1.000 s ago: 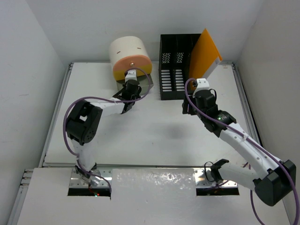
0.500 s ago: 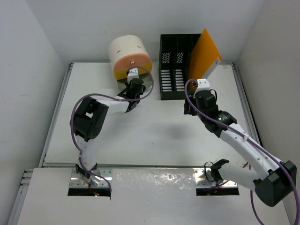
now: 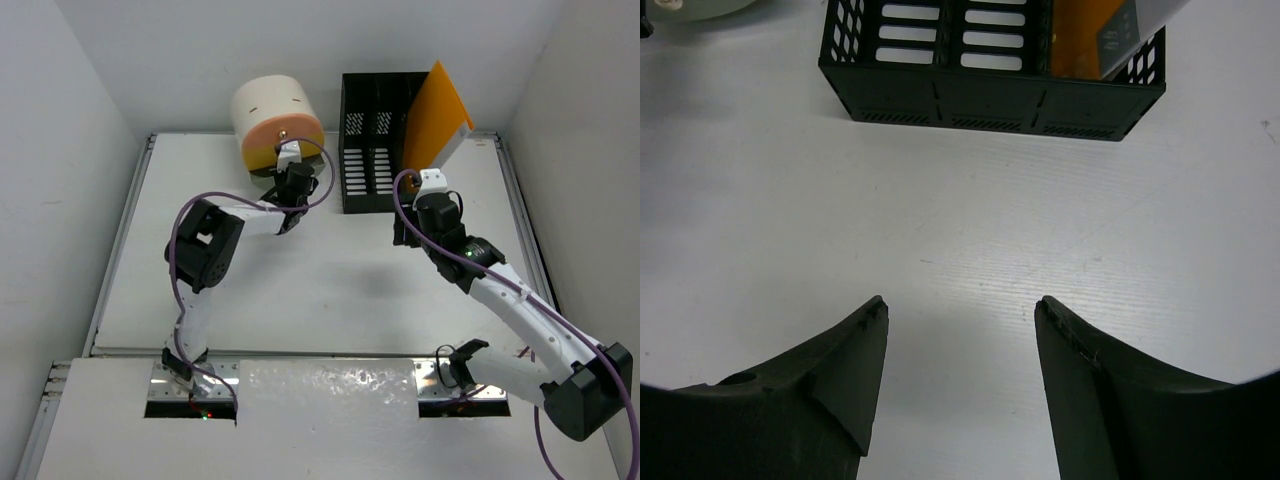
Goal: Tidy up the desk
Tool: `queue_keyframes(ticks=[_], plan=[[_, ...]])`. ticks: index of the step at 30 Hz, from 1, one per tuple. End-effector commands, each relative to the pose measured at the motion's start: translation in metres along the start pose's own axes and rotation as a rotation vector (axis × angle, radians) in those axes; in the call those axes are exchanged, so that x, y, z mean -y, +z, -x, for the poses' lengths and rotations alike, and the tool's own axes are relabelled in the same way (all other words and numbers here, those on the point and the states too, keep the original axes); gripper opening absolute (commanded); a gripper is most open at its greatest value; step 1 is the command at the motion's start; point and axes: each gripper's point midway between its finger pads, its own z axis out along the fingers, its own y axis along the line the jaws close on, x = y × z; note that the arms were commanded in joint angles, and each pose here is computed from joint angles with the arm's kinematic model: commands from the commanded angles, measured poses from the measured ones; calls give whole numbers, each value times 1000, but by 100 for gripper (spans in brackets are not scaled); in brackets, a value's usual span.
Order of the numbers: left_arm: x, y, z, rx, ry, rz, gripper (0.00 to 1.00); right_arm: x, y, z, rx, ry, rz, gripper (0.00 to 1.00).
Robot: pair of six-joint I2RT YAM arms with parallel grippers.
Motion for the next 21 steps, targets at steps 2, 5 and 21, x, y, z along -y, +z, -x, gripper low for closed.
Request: queue_keyframes(ticks=[2, 5, 21], plan=[[2, 9, 34, 108, -38, 68, 0, 3, -5, 19, 51, 0, -14, 59], [0, 14, 37, 127, -29, 104, 0, 4, -5, 19, 48, -2, -16, 60], [-3, 39, 54, 227, -75, 189, 0, 10, -10, 17, 24, -54, -33, 60]])
